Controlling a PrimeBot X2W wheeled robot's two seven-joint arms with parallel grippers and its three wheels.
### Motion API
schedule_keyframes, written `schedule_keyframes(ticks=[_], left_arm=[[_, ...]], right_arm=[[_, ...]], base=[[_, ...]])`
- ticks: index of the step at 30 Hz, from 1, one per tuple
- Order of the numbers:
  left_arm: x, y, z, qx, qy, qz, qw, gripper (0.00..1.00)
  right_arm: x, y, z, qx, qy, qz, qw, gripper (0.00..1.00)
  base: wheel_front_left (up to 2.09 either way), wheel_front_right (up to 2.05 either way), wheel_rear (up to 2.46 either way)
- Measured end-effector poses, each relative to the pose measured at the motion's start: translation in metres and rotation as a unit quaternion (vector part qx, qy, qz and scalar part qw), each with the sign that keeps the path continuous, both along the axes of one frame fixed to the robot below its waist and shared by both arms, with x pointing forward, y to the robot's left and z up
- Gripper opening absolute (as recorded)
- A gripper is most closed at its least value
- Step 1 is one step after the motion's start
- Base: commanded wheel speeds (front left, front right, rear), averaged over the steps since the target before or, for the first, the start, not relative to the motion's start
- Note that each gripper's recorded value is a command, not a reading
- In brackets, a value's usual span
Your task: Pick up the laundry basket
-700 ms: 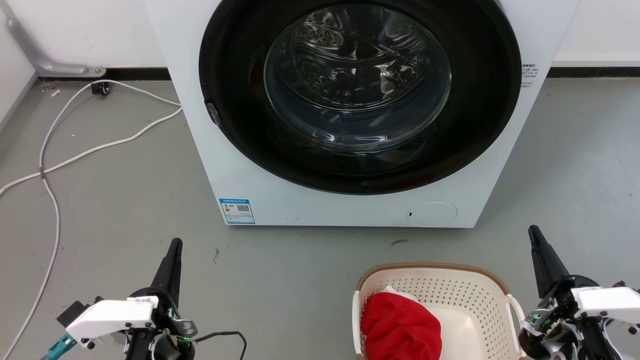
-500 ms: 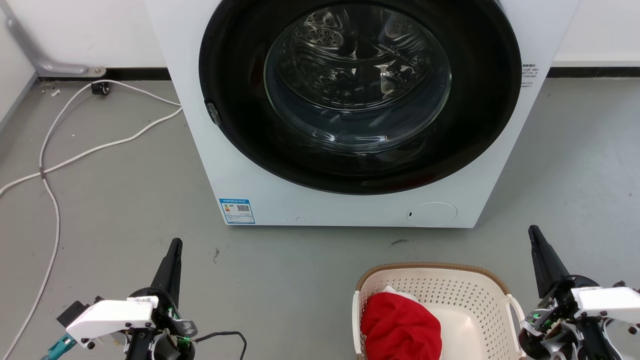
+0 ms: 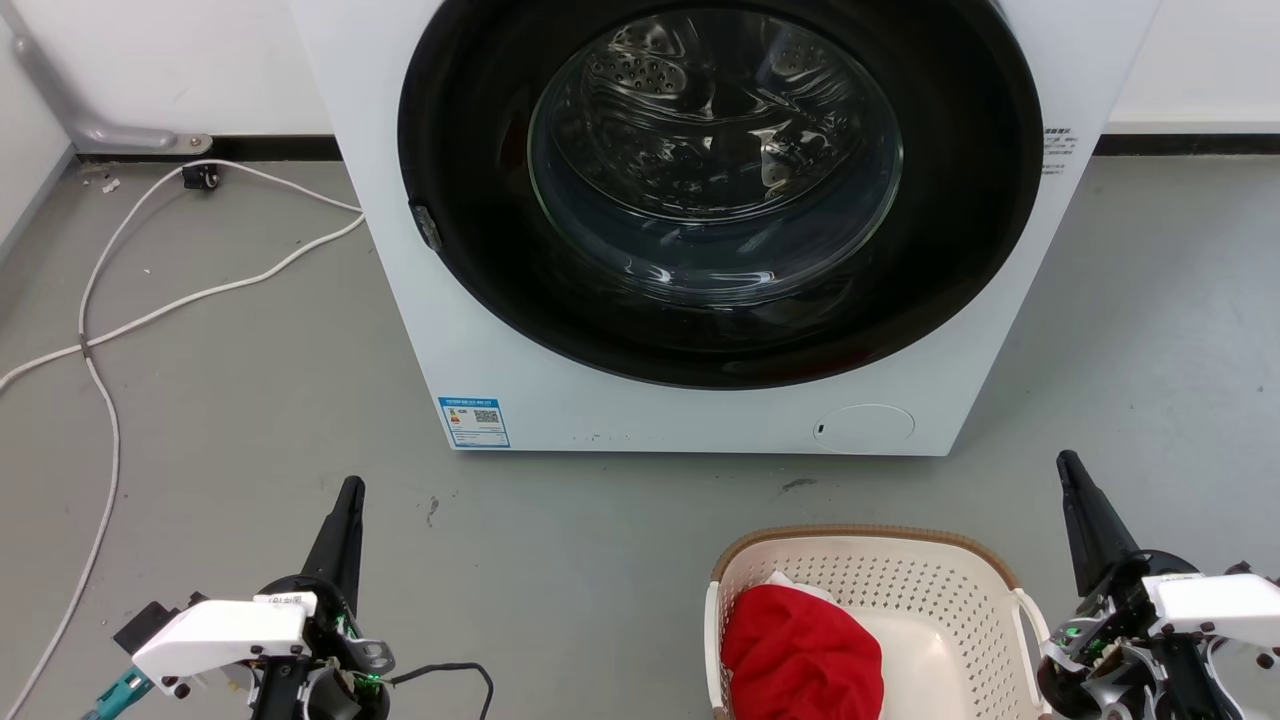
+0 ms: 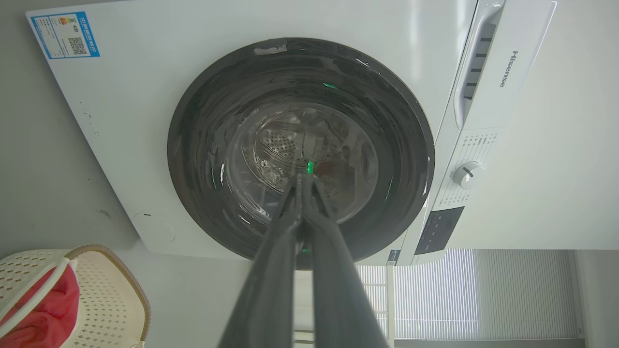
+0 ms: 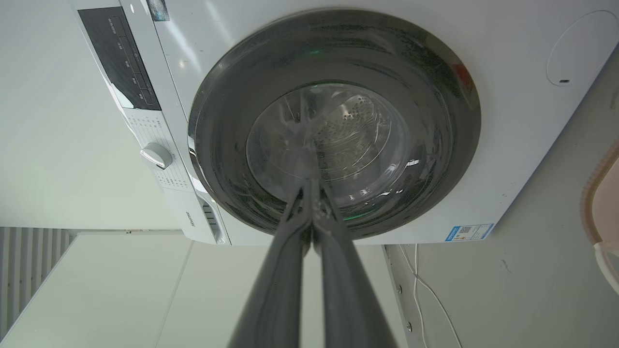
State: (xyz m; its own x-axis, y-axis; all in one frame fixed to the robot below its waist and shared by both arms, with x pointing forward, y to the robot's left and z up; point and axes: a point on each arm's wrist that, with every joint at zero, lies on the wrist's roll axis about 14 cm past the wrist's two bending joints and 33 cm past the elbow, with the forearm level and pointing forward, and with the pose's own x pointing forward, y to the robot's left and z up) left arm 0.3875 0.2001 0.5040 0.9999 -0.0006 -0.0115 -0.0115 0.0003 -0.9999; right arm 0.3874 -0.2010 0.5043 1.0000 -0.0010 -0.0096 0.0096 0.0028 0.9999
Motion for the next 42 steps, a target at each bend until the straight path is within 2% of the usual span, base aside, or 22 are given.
schedule_keyframes(ticks=[1,2,8,13,23,34,42], left_arm=[[0.000,0.000,0.000,0.000,0.000,0.000,1.000,0.00],[0.000,0.000,0.000,0.000,0.000,0.000,1.000,1.00],[-0.014,-0.002,-0.031,-0.005,0.047,0.000,0.999,1.00],[-0.015,0.000,-0.029,0.013,0.044,0.008,0.999,1.00],[-0.010,-0.002,-0.013,0.122,0.029,0.009,0.992,1.00],[-0.007,-0.011,-0.003,0.236,0.024,0.003,0.971,1.00],[-0.007,-0.015,0.005,0.307,0.012,0.007,0.952,1.00]], right_arm=[[0.000,0.000,0.000,0.000,0.000,0.000,1.000,0.00],[0.000,0.000,0.000,0.000,0.000,0.000,1.000,1.00],[-0.015,-0.001,-0.032,0.004,0.048,-0.004,0.999,1.00],[-0.018,-0.004,-0.034,-0.010,0.051,-0.014,0.999,1.00],[-0.013,-0.007,-0.011,-0.131,0.020,-0.020,0.991,1.00],[-0.014,0.007,0.006,-0.283,-0.007,-0.004,0.959,1.00],[-0.017,0.012,0.013,-0.362,-0.021,-0.002,0.932,1.00]], base=[[0.00,0.00,0.00],[0.00,0.00,0.00],[0.00,0.00,0.00],[0.00,0.00,0.00],[0.00,0.00,0.00],[0.00,0.00,0.00],[0.00,0.00,0.00]])
